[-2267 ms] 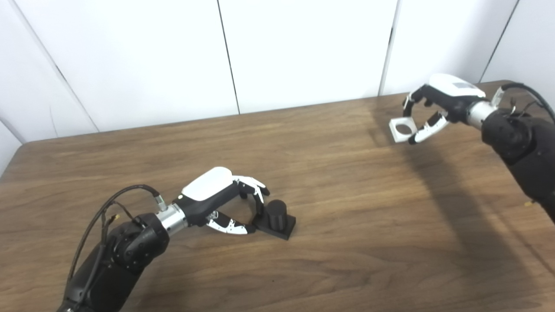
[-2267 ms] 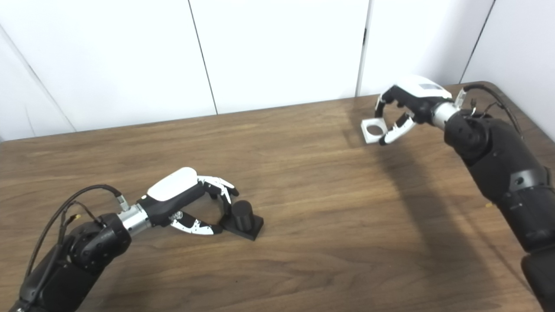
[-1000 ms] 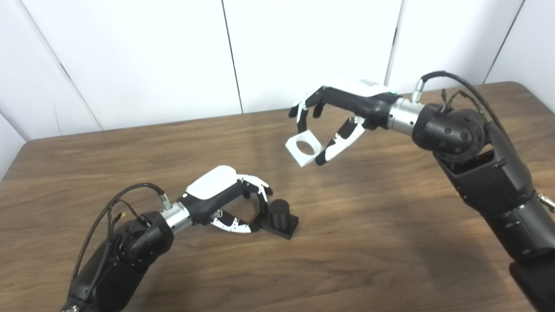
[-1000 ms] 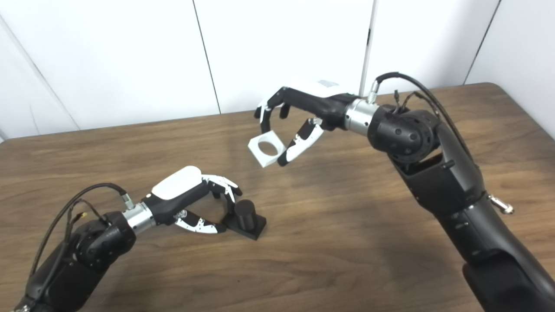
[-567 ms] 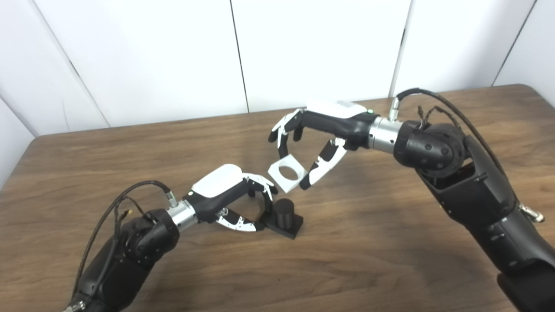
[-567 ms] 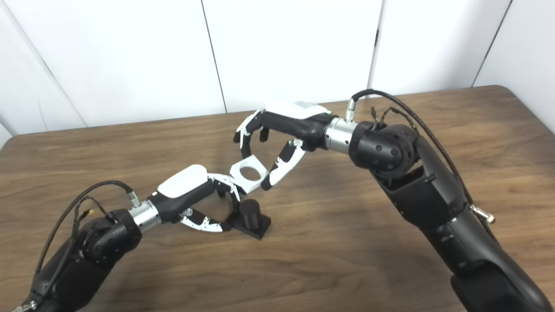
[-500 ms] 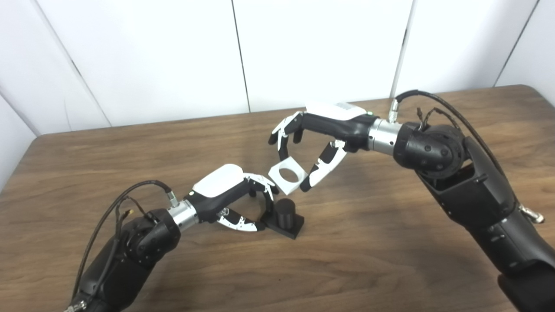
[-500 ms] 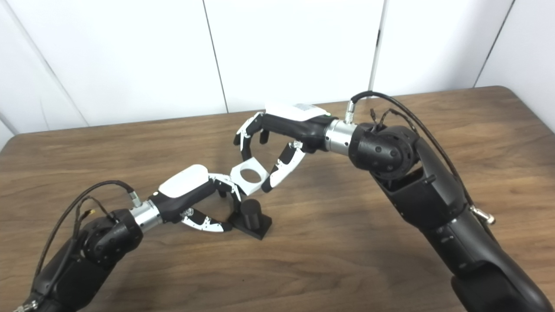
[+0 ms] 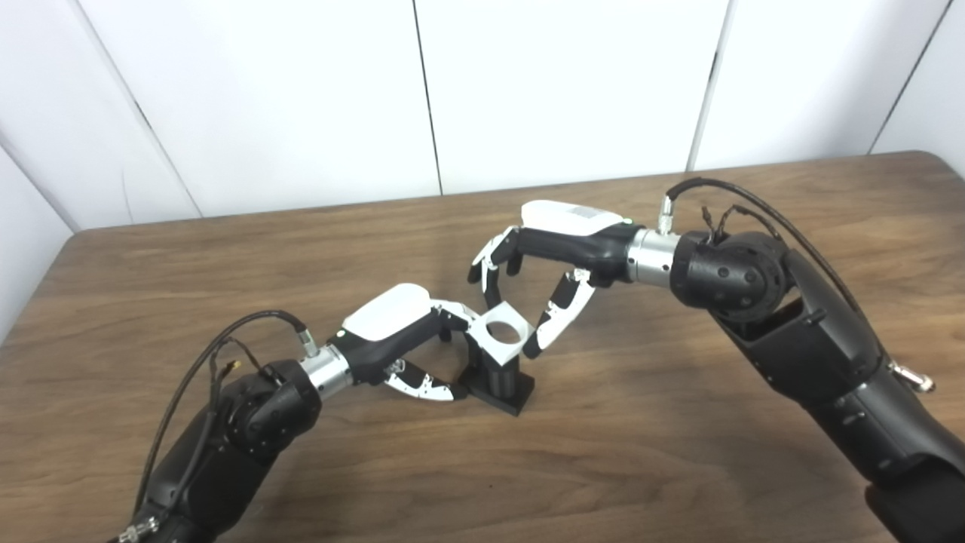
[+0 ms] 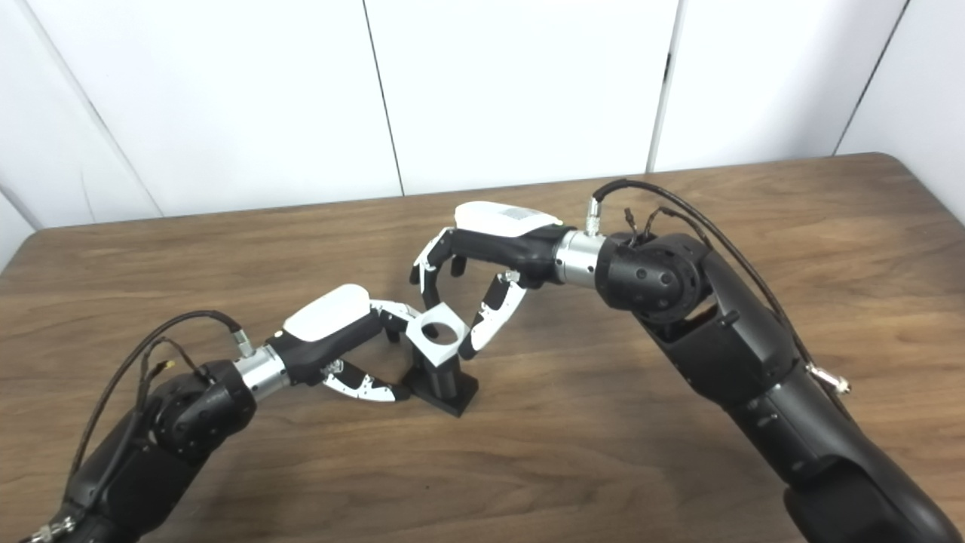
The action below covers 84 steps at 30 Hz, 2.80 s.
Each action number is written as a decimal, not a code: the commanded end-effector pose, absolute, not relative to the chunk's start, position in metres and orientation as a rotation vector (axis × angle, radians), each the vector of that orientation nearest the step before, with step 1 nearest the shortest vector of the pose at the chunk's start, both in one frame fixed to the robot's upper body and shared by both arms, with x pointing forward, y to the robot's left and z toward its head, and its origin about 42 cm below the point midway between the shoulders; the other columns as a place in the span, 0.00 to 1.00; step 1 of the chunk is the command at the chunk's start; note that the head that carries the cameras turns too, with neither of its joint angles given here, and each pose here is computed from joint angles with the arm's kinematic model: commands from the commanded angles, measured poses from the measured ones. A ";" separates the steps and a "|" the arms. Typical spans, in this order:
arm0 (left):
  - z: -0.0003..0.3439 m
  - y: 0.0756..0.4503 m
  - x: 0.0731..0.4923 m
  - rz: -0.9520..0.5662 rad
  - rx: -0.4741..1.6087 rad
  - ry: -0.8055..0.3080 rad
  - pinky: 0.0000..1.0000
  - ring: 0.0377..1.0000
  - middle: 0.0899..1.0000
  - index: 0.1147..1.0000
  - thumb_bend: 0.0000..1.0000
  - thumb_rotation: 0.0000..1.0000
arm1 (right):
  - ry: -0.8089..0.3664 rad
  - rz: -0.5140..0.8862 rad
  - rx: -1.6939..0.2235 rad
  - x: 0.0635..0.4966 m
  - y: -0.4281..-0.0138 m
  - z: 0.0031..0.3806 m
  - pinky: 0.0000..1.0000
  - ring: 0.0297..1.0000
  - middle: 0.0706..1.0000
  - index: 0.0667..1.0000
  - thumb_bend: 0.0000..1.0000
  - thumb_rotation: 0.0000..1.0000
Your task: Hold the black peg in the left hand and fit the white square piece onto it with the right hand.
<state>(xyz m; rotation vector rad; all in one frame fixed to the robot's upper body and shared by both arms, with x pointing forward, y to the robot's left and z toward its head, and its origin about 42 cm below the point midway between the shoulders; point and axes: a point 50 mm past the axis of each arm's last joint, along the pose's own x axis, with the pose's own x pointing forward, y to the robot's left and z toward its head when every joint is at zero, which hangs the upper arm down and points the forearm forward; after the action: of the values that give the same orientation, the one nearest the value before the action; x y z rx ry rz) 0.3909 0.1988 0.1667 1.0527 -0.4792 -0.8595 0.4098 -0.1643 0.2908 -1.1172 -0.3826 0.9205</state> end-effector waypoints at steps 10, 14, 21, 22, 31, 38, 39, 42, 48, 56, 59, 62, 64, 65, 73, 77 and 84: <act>0.151 0.195 0.384 -0.940 1.093 -0.410 0.59 0.72 0.74 0.42 0.52 0.07 | -0.492 0.936 -1.168 0.423 -0.148 0.334 0.70 0.80 0.76 0.44 0.52 0.14; 0.152 0.194 0.384 -0.942 1.104 -0.406 0.59 0.73 0.74 0.43 0.52 0.07 | -0.515 0.960 -1.180 0.424 -0.144 0.337 0.69 0.79 0.75 0.44 0.52 0.14; 0.153 0.192 0.385 -0.937 1.105 -0.414 0.59 0.72 0.74 0.43 0.52 0.07 | -0.520 0.981 -1.198 0.422 -0.141 0.334 0.66 0.78 0.74 0.44 0.52 0.14; 0.154 0.192 0.385 -0.936 1.105 -0.413 0.59 0.72 0.74 0.43 0.52 0.07 | -0.516 0.986 -1.203 0.421 -0.141 0.334 0.66 0.77 0.74 0.44 0.52 0.14; 0.154 0.192 0.385 -0.931 1.103 -0.407 0.58 0.72 0.74 0.42 0.52 0.07 | -0.493 1.038 -1.234 0.418 -0.142 0.326 0.65 0.77 0.75 0.44 0.52 0.14; 0.155 0.193 0.385 -0.930 1.103 -0.404 0.60 0.73 0.74 0.42 0.52 0.07 | -0.480 1.044 -1.246 0.418 -0.145 0.326 0.65 0.77 0.75 0.44 0.52 0.14; 0.155 0.193 0.385 -0.929 1.102 -0.401 0.60 0.73 0.74 0.42 0.52 0.07 | -0.480 1.044 -1.244 0.418 -0.146 0.326 0.65 0.77 0.75 0.44 0.52 0.14; 0.155 0.194 0.385 -0.929 1.107 -0.401 0.59 0.73 0.74 0.42 0.52 0.07 | -0.474 1.042 -1.238 0.419 -0.149 0.324 0.65 0.77 0.75 0.44 0.52 0.14; 0.156 0.192 0.386 -0.930 1.104 -0.419 0.58 0.72 0.73 0.42 0.52 0.07 | -0.445 1.040 -1.243 0.420 -0.154 0.318 0.66 0.78 0.76 0.44 0.52 0.14; 0.158 0.191 0.385 -0.927 1.111 -0.418 0.59 0.72 0.73 0.42 0.52 0.07 | -0.428 1.042 -1.242 0.419 -0.156 0.312 0.66 0.76 0.75 0.44 0.52 0.14; 0.158 0.191 0.384 -0.925 1.107 -0.418 0.58 0.73 0.74 0.42 0.52 0.07 | -0.427 1.043 -1.235 0.418 -0.155 0.309 0.67 0.76 0.75 0.44 0.52 0.14; 0.157 0.190 0.384 -0.924 1.106 -0.413 0.58 0.73 0.74 0.42 0.52 0.07 | -0.419 1.052 -1.227 0.418 -0.154 0.305 0.67 0.77 0.76 0.44 0.52 0.14; 0.157 0.190 0.384 -0.924 1.107 -0.407 0.59 0.73 0.74 0.42 0.52 0.07 | -0.416 1.055 -1.226 0.418 -0.153 0.302 0.67 0.77 0.76 0.44 0.52 0.14; 0.157 0.190 0.384 -0.923 1.106 -0.406 0.59 0.73 0.74 0.42 0.52 0.07 | -0.415 1.056 -1.227 0.418 -0.152 0.301 0.67 0.78 0.76 0.44 0.52 0.14; 0.158 0.188 0.382 -0.929 1.104 -0.417 0.59 0.73 0.74 0.42 0.52 0.07 | -0.400 1.042 -1.210 0.420 -0.147 0.294 0.69 0.80 0.77 0.45 0.52 0.14; 0.158 0.189 0.382 -0.930 1.098 -0.418 0.59 0.72 0.74 0.42 0.52 0.07 | -0.392 1.028 -1.195 0.422 -0.145 0.290 0.71 0.80 0.76 0.44 0.52 0.14; 0.157 0.190 0.381 -0.930 1.093 -0.420 0.59 0.72 0.73 0.42 0.52 0.07 | -0.383 1.016 -1.175 0.425 -0.145 0.285 0.70 0.79 0.76 0.44 0.52 0.14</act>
<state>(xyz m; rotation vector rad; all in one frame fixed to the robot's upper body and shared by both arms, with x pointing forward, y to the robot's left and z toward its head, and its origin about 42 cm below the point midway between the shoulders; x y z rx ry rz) 0.3898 0.1937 0.1706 1.0787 -0.4580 -0.8505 0.4204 -0.1491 0.2678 -1.1707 -0.3159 1.0420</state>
